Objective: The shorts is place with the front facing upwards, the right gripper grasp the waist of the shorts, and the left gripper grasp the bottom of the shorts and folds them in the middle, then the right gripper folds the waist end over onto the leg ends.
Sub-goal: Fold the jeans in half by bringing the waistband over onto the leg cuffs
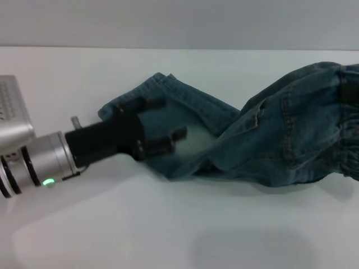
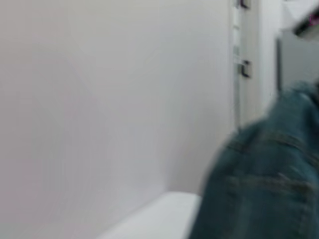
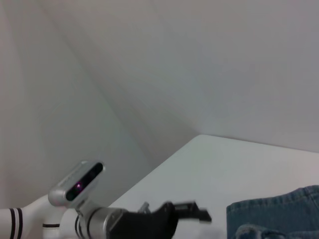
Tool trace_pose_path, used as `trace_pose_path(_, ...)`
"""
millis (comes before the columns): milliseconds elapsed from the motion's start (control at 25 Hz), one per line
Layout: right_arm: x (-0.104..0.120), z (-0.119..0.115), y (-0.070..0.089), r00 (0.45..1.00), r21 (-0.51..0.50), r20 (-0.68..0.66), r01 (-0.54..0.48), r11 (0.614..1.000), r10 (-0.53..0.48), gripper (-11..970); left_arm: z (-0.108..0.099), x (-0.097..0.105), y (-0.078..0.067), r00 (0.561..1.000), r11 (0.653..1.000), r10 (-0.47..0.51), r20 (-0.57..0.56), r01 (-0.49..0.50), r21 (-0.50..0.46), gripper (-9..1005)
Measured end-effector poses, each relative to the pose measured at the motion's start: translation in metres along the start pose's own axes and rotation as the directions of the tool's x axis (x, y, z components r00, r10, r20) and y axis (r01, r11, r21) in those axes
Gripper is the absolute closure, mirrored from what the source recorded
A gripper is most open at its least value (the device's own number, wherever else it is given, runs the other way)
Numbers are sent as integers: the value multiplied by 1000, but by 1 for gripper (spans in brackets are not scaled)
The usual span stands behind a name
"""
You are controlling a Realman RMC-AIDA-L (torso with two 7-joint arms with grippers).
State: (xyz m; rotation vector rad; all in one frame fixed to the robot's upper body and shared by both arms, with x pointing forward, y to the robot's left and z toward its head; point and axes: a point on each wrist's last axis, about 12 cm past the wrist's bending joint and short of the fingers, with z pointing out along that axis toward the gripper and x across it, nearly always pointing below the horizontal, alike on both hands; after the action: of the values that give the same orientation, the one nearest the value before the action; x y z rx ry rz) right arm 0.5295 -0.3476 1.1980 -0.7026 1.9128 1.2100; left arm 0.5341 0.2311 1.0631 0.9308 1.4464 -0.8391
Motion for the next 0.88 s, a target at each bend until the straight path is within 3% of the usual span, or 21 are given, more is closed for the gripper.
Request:
trace_pose_path(280, 5, 14, 7, 999, -79, -42, 5, 997, -8, 894, 16, 7, 11, 999, 985, -18, 46, 26, -170, 184)
trace_pose_path(440, 8, 26, 10, 998, -121, -63, 8, 993, -16, 895, 30, 12, 9, 999, 986, -28, 15, 30, -165, 184)
trace_pose_path(880, 6, 30, 11, 997, -134, -63, 24, 991, -32, 894, 52, 32, -28, 983, 984, -169, -77, 164, -68, 184)
